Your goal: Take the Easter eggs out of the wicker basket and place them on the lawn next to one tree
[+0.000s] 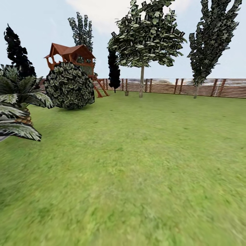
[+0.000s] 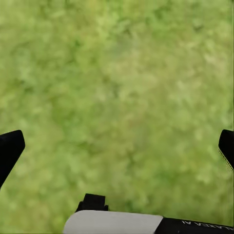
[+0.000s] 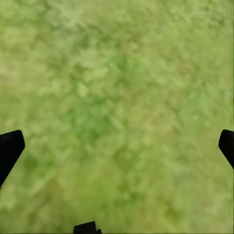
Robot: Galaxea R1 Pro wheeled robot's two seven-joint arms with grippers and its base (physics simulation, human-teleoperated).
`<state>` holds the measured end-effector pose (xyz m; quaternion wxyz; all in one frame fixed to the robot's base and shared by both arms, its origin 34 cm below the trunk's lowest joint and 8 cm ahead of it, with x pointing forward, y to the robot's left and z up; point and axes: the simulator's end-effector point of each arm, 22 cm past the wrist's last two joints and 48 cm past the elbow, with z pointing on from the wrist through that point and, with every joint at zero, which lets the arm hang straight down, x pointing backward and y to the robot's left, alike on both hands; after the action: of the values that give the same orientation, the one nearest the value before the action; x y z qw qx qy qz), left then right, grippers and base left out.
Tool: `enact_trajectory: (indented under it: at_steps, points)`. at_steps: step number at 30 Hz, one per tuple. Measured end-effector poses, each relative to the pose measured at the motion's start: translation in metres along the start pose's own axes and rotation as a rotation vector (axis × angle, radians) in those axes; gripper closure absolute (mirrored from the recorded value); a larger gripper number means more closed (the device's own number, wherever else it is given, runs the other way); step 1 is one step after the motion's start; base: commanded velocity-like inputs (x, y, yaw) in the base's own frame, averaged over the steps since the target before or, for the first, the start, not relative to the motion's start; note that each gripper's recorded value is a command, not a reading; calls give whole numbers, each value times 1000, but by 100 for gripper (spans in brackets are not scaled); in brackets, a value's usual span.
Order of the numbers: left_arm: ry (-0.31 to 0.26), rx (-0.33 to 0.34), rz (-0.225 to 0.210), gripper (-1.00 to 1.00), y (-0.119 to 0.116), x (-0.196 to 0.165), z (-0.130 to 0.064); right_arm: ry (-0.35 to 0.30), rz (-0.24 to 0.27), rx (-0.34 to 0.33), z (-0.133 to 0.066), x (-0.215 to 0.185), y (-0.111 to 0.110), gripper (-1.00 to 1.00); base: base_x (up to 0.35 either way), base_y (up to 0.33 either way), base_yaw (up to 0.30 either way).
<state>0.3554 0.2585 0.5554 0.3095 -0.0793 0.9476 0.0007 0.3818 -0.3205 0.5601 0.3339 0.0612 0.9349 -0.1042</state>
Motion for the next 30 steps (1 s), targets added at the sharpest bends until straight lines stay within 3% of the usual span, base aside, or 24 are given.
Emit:
enact_trajectory:
  at_steps: [30]
  points:
    - [0, 0, 0, -100, 0, 0, 0, 0, 0, 0, 0, 0, 0, -100, 333, 0, 0]
